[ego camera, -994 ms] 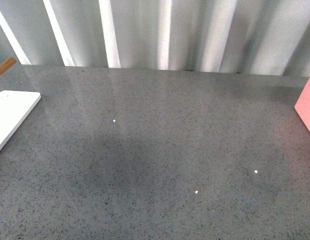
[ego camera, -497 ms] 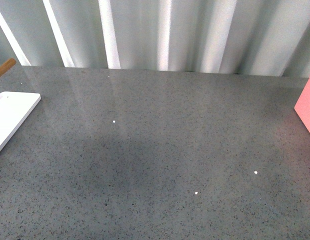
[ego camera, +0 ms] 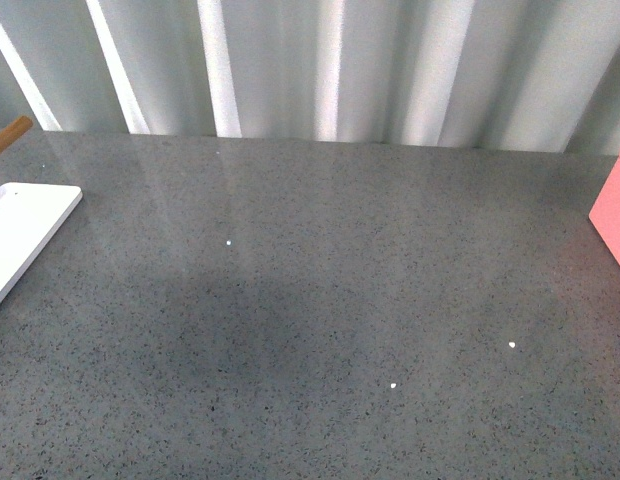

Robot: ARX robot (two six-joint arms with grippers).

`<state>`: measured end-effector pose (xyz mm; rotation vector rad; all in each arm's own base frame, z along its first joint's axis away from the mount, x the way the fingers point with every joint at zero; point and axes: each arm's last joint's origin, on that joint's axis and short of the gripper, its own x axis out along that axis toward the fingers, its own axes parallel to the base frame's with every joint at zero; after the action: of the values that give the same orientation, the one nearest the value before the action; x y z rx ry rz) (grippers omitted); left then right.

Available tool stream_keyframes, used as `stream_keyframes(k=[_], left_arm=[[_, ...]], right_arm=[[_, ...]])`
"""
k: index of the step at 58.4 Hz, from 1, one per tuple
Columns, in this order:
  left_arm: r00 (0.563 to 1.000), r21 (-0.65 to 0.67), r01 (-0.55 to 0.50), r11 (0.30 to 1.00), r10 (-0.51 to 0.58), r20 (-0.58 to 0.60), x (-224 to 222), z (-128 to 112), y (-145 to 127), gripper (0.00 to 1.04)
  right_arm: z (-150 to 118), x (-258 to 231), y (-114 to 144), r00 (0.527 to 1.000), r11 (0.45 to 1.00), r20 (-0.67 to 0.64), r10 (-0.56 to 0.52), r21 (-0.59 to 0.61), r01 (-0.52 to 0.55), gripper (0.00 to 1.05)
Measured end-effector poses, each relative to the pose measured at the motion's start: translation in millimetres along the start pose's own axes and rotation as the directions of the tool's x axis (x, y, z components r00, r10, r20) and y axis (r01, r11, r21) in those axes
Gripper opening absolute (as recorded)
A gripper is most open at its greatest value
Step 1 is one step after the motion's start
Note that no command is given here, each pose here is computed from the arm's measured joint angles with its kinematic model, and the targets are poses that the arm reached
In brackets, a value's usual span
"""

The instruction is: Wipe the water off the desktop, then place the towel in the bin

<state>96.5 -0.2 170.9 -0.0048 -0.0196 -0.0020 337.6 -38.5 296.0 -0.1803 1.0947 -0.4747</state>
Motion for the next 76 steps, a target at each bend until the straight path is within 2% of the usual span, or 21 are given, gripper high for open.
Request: stream_keyframes(k=[30,42,50,76], left_arm=[[1.000,0.000,0.000,1.000,0.000,0.000,0.0,0.0,0.0,0.98],[1.000,0.000,0.000,1.000,0.000,0.000,0.0,0.0,0.0,0.98],[1.000,0.000,0.000,1.000,0.000,0.000,0.0,0.0,0.0,0.98],[1.000,0.000,0.000,1.000,0.000,0.000,0.0,0.0,0.0,0.98]], right_arm=[[-29.5,13.7,-26.1,0.999,0.999,-0.014,-0.040,-0.027,0.040,0.06],[-39.9,20.1,-26.9,0.999,0.998,-0.037,-0.039,-0.043,0.038,0.06],[-42.4,22.2,-26.5,0.998,0.998,-0.049,-0.046,-0.051,0.044,0.32],[-42.5,22.3,-27.4,0.997,0.998,-0.050,-0.050,-0.049,0.048,0.98]])
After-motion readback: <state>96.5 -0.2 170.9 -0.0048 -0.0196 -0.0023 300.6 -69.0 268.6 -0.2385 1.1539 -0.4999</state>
